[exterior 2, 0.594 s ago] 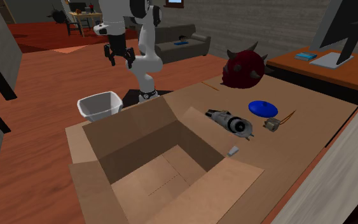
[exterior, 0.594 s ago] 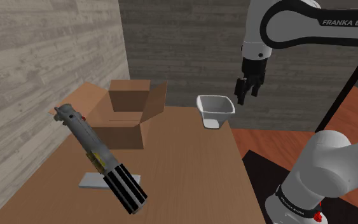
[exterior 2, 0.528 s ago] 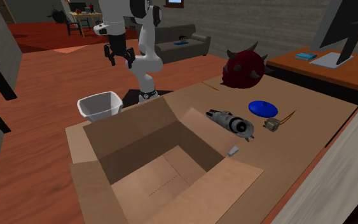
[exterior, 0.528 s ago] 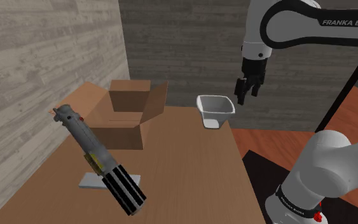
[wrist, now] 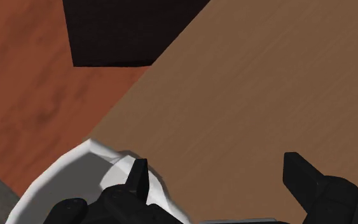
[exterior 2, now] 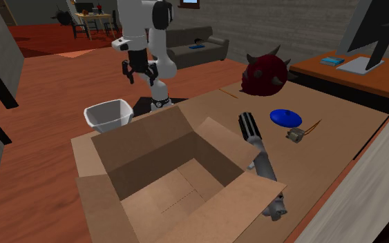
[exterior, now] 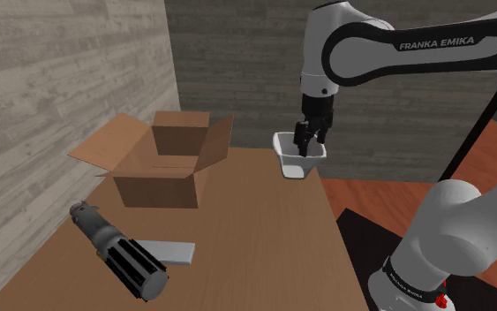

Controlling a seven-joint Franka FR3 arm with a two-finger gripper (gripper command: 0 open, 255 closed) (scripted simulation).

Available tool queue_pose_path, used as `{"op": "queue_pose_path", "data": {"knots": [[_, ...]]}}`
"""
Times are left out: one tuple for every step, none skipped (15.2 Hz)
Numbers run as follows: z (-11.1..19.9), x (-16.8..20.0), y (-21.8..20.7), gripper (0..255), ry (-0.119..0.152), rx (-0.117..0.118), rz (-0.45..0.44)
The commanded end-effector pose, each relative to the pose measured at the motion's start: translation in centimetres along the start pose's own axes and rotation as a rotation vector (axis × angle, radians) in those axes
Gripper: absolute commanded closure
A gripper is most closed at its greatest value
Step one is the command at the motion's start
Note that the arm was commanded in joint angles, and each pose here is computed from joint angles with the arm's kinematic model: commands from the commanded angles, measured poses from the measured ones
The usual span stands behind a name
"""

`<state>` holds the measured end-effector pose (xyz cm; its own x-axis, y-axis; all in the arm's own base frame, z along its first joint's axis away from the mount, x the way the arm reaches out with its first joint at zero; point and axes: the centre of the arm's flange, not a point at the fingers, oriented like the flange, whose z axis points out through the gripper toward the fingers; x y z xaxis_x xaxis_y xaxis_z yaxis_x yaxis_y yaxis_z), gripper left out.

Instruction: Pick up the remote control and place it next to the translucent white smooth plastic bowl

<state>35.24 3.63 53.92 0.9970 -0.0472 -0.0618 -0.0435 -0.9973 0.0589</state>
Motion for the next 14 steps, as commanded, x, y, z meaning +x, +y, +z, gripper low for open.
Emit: {"op": "queue_pose_path", "data": {"knots": [[1.0, 1.4, -2.1, 0, 0.005, 0.004, -0.030], [1.4, 2.1, -3.1, 0, 0.006, 0.005, -0.045], [1.8, 2.8, -4.1, 0, 0.008, 0.007, -0.060], [2.2, 3.4, -5.1, 0, 0.010, 0.008, -0.075], [2.6, 4.1, -6.2, 0, 0.012, 0.010, -0.090], [2.9, 4.7, -7.2, 0, 0.014, 0.011, -0.105], [3.3, 5.4, -8.3, 0, 0.015, 0.013, -0.120], [3.7, 6.0, -9.3, 0, 0.017, 0.014, -0.135], [4.1, 6.6, -10.4, 0, 0.019, 0.016, -0.150], [4.5, 7.2, -11.5, 0, 0.021, 0.017, -0.165], [4.8, 7.7, -12.6, 0, 0.023, 0.019, -0.180], [5.2, 8.3, -13.7, 0, 0.024, 0.020, -0.195], [5.6, 8.8, -14.8, 0, 0.026, 0.022, -0.210], [5.9, 9.3, -15.9, 0, 0.028, 0.023, -0.225]]}}
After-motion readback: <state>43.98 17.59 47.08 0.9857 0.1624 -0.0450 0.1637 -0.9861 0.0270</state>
